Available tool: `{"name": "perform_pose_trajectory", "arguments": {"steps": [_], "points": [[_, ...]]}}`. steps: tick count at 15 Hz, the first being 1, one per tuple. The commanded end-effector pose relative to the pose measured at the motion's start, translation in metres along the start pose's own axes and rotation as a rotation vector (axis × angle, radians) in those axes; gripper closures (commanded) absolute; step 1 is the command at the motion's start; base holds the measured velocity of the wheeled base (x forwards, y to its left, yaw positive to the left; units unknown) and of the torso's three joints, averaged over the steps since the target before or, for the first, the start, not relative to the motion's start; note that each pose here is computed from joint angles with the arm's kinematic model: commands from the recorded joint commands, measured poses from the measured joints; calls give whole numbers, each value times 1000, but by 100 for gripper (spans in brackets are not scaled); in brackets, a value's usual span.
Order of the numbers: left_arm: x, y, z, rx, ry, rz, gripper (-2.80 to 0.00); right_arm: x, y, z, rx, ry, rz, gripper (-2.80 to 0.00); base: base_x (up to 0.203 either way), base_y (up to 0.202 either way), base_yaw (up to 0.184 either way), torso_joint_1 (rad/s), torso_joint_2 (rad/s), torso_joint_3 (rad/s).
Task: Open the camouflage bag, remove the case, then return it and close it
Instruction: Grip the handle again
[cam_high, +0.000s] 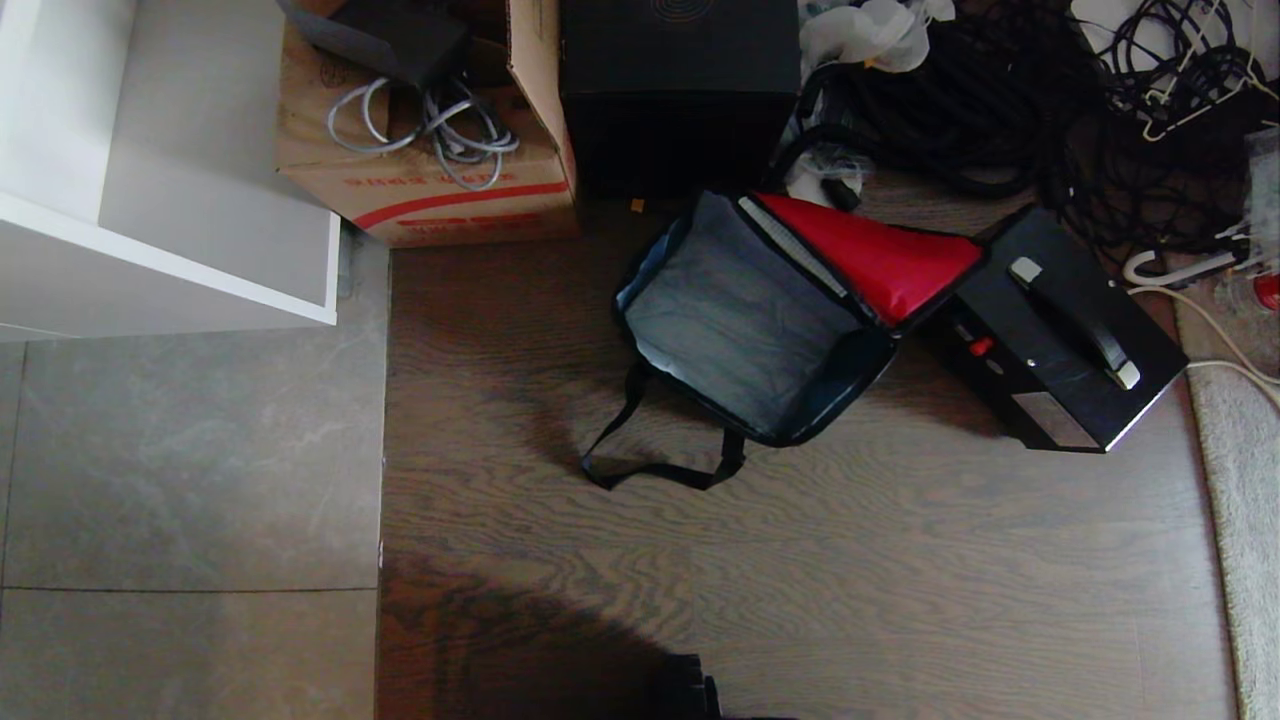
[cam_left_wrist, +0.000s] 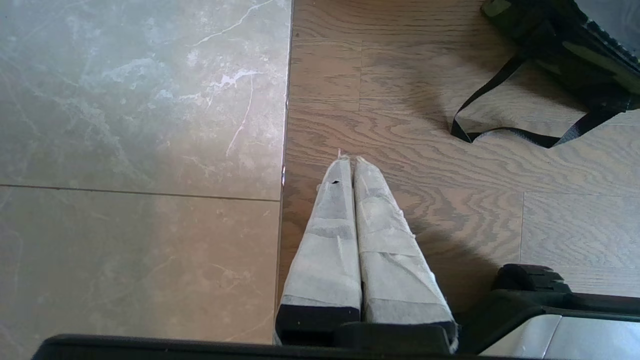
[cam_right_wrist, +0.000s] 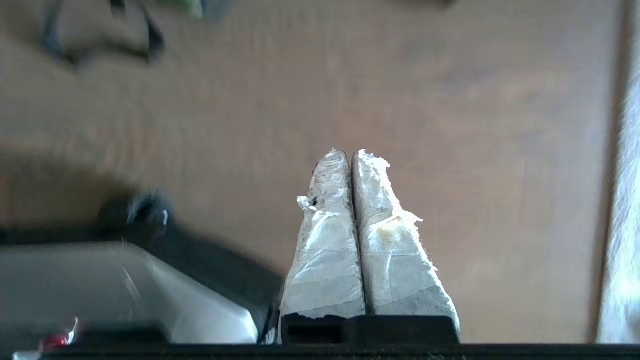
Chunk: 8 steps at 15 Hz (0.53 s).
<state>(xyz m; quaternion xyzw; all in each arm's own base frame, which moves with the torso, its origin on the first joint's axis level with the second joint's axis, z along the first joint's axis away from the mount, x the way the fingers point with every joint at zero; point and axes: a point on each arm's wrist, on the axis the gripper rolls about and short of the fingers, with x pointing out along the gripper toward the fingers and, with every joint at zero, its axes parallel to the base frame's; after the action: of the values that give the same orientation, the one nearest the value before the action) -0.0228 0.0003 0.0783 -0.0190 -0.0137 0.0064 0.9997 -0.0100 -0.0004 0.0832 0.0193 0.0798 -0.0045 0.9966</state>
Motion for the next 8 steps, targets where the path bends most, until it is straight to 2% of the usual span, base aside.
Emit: {"name": "perform_pose_trajectory", "arguments": {"steps": [1,8], "points": [[1,0,-2,0,7,2,0,-11,0,-8,-7,-165,4,0,0,0,0,0,0,0],[1,0,-2,0,7,-1,0,-12,0,-8,-1,-174,5,0,0,0,0,0,0,0]]}}
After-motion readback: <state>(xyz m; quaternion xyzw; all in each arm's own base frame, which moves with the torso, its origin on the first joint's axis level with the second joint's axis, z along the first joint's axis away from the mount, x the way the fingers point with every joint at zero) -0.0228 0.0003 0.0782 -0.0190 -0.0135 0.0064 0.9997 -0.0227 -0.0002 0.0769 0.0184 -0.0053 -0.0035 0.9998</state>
